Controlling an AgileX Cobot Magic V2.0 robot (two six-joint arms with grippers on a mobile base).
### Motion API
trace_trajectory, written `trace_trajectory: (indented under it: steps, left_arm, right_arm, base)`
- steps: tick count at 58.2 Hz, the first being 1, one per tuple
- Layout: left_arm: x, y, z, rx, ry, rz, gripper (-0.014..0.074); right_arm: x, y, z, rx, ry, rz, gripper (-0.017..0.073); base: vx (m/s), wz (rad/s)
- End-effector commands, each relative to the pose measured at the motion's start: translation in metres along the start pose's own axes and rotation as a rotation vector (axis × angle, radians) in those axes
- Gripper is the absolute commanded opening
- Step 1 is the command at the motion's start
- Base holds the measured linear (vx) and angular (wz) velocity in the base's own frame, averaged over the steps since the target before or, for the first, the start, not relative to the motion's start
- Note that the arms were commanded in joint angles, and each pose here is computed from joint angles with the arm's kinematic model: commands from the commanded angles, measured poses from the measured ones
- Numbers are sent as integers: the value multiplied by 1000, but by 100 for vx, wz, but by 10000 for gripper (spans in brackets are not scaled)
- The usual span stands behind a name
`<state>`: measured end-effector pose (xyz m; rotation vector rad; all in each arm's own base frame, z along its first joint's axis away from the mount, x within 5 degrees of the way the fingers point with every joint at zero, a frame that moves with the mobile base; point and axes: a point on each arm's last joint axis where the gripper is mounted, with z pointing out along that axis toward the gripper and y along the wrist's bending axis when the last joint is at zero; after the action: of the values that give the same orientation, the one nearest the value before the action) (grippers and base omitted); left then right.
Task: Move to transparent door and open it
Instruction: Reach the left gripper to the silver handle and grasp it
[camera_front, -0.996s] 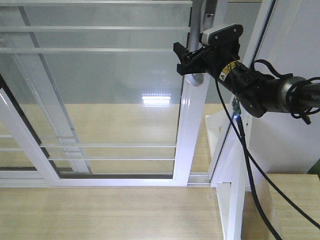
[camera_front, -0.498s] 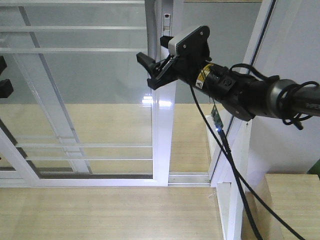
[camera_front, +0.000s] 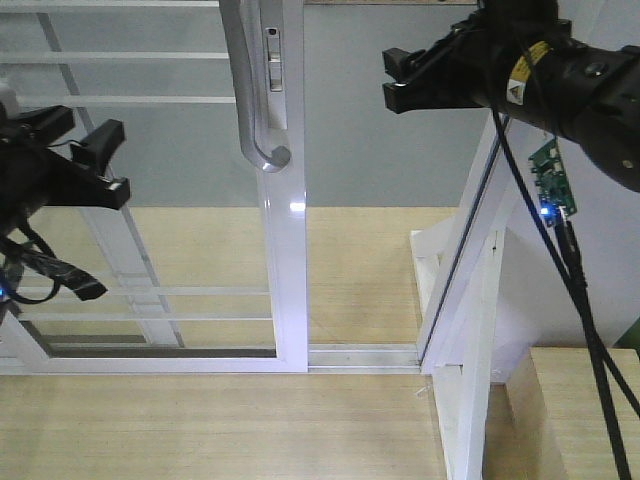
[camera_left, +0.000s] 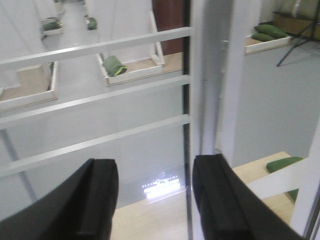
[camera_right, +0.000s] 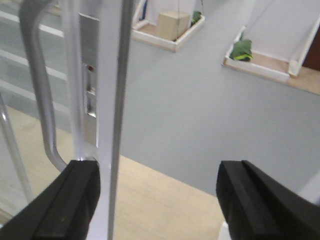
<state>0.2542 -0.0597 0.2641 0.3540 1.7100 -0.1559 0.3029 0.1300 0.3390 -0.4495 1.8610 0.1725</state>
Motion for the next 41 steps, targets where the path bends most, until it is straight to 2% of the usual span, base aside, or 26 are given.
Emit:
trace_trajectory:
  steps: [1, 12, 16, 24, 32, 41]
  left_arm:
    - [-18, -6, 10, 46, -179, -5, 467]
    - [-5, -8, 42, 79, -205, -28, 467]
    - [-6, -9, 55, 88, -217, -29, 467]
    - [-15, -10, 80, 100, -245, -24, 467]
    - [-22, -9, 100, 101, -270, -20, 467]
    - [-24, -8, 123, 102, -283, -19, 467]
  right_arm:
    - [-21, -8, -27, 40, -42, 10, 542]
    - [-20, -13, -46, 83, 7, 17, 542]
    - [-12, -10, -47, 64, -4, 15, 542]
    - [19, -2, -53, 4, -23, 75, 542]
    - [37, 1, -61, -21, -26, 102, 542]
    - [39, 0, -67, -12, -18, 95, 542]
  base:
    - [0, 0]
    - [0, 0]
    - [0, 0]
    - [0, 0]
    - [0, 0]
    - [0, 0]
